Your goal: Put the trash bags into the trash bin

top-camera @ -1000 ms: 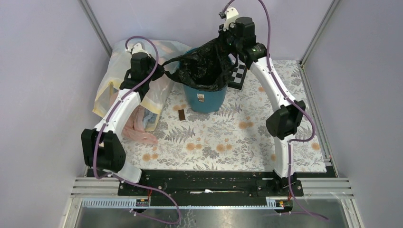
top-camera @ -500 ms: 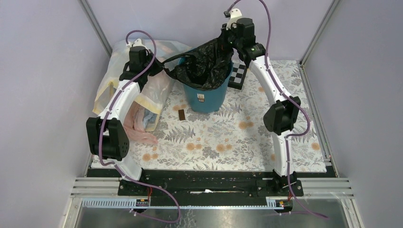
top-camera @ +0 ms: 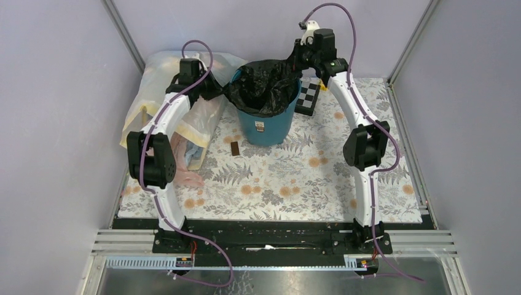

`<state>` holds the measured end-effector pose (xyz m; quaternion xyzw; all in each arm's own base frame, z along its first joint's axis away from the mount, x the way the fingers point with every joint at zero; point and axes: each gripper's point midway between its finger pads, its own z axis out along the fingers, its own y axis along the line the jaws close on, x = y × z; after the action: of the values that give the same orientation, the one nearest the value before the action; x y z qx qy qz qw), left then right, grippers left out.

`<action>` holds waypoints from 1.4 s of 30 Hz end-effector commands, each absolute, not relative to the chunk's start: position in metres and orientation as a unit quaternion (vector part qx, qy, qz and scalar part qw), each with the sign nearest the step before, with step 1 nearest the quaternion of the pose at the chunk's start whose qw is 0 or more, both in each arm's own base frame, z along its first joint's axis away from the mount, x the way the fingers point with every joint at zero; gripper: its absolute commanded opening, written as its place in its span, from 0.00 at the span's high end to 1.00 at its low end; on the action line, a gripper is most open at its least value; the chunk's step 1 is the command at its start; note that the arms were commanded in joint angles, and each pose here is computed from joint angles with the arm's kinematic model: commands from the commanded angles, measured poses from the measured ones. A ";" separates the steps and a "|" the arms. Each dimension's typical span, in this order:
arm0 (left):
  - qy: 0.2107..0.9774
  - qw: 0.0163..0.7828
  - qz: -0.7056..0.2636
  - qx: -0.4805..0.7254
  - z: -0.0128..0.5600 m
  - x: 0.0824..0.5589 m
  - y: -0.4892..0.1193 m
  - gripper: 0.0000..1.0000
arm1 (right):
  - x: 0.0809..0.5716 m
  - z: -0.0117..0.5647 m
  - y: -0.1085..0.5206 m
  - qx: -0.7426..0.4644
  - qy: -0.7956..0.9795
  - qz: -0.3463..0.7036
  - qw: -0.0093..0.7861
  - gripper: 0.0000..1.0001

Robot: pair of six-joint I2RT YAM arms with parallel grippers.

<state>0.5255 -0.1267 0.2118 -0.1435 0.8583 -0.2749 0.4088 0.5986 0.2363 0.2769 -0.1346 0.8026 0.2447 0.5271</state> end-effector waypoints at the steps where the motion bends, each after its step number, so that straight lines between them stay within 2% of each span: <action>1: 0.869 0.388 -0.285 -0.115 0.209 0.519 -0.139 1.00 | 0.587 0.269 0.224 -0.129 0.817 0.248 0.505 1.00; 9: 0.862 0.371 -0.336 -0.080 0.203 0.493 -0.187 1.00 | 0.553 0.264 0.214 -0.114 0.841 0.264 0.457 1.00; 19: 0.850 0.364 -0.372 -0.082 0.205 0.456 -0.197 1.00 | 0.507 0.265 0.213 -0.068 0.853 0.306 0.417 1.00; 22: 0.845 0.367 -0.380 -0.085 0.208 0.444 -0.197 1.00 | 0.500 0.270 0.203 -0.052 0.856 0.287 0.427 0.95; 30: 0.839 0.383 -0.375 -0.092 0.215 0.420 -0.191 1.00 | 0.481 0.314 0.166 -0.018 0.847 0.214 0.486 0.53; 34: 0.841 0.384 -0.369 -0.094 0.211 0.415 -0.188 1.00 | 0.465 0.340 0.150 -0.002 0.840 0.192 0.508 0.44; 38: 0.845 0.380 -0.363 -0.098 0.205 0.411 -0.186 1.00 | 0.440 0.351 0.138 0.021 0.840 0.184 0.510 0.41; 42: 0.846 0.381 -0.359 -0.100 0.203 0.407 -0.183 1.00 | 0.405 0.352 0.136 0.027 0.827 0.209 0.521 0.47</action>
<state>0.4084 -0.1846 0.1827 -0.1076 0.8611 -0.3548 0.3478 0.4391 0.1422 0.3513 0.0065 0.8323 0.2000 0.5170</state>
